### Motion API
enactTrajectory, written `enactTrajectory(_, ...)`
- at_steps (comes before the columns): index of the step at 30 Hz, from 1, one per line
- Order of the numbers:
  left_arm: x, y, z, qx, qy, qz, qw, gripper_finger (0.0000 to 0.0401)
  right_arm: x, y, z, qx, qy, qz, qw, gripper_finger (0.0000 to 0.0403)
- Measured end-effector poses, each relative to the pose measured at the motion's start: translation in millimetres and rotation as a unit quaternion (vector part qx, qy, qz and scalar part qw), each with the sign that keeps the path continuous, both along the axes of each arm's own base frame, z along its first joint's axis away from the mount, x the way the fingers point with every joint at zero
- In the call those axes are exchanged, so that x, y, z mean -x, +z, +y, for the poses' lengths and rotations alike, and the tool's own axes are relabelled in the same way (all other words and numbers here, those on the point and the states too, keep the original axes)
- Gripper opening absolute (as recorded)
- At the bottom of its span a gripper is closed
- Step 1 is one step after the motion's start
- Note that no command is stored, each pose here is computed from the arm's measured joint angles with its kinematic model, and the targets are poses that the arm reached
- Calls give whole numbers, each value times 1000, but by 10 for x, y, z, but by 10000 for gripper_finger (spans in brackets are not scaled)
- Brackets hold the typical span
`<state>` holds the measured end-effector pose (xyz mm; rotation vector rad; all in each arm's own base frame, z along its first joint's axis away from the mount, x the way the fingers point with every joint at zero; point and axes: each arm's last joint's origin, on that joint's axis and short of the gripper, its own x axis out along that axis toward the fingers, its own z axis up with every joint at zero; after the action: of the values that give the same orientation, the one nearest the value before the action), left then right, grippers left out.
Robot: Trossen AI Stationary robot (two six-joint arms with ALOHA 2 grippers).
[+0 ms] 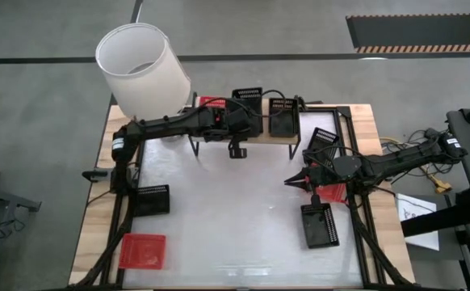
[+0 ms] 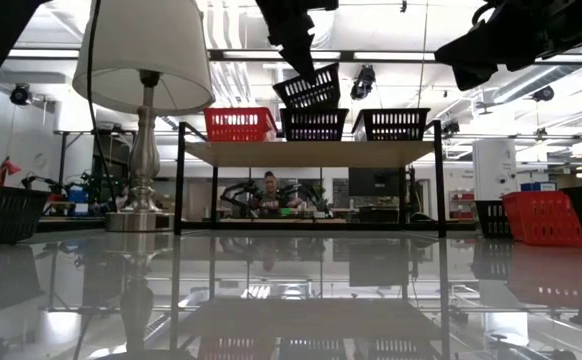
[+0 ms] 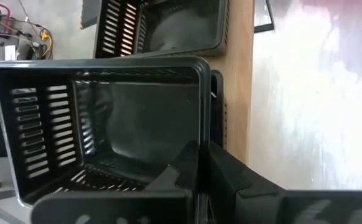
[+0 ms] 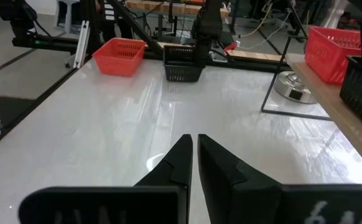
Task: Stack baskets on shelf by color
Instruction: Stack the black basket into the other black basket on the shelf
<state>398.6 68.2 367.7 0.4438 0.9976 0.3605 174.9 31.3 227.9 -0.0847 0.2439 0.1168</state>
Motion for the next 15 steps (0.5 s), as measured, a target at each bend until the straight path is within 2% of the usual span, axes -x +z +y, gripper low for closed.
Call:
enactTrajectory(7, -1, 1, 0, 0, 0, 0, 1000, 2, 2, -5, 0, 0, 0, 3, 1000, 18)
enactTrajectory(15, -6, -12, 20, 0, 3, 0, 1000, 43, 2, -7, 0, -3, -1, 4, 1000, 18)
